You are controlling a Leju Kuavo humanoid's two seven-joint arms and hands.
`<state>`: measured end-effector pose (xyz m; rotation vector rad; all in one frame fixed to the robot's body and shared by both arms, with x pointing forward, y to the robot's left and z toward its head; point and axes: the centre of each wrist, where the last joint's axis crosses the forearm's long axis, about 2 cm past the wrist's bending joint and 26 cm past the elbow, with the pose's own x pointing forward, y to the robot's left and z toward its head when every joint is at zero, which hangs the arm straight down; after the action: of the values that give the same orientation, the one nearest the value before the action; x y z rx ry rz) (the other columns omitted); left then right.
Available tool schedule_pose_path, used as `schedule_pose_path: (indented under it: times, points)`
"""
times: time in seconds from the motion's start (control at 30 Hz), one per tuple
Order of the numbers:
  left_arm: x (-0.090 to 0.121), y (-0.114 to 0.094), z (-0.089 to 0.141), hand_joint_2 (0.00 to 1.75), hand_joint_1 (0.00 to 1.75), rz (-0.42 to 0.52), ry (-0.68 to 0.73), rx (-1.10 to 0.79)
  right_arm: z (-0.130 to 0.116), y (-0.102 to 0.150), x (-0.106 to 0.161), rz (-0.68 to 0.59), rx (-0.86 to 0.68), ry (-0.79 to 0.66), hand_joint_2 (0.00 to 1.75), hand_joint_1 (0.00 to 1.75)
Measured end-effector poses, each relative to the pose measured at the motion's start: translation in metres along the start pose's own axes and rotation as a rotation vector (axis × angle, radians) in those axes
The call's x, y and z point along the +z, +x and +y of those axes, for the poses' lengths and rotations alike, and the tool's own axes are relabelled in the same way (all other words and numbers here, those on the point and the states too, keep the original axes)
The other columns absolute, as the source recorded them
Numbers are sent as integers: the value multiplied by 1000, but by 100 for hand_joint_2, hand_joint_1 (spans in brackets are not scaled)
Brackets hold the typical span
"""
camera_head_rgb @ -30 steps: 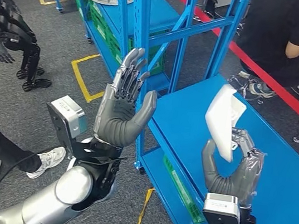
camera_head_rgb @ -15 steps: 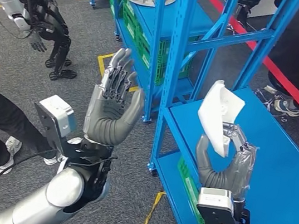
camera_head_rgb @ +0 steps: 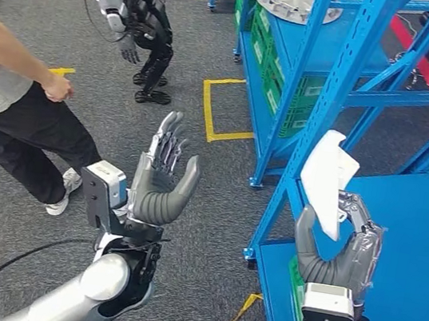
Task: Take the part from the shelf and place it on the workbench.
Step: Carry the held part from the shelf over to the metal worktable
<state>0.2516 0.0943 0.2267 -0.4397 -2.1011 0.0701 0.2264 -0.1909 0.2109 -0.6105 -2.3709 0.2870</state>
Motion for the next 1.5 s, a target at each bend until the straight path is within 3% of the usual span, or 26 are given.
schedule_pose_path:
  times: [0.27,0.4,0.53,0.7,1.5]
  points:
    - [39,-30,39,175,0,178,176,-94,0,-2,2,13,4,4,175,175]
    - [44,-34,48,175,0,208,215,-99,1,-2,1,11,5,4,175,175]
    - [47,-36,54,175,0,192,237,-123,1,-2,0,5,3,2,175,175]
    - [50,-37,58,175,0,38,233,-238,2,-3,2,6,0,10,175,175]
    - [62,-41,68,175,0,74,290,-281,5,-3,4,21,-3,23,175,175]
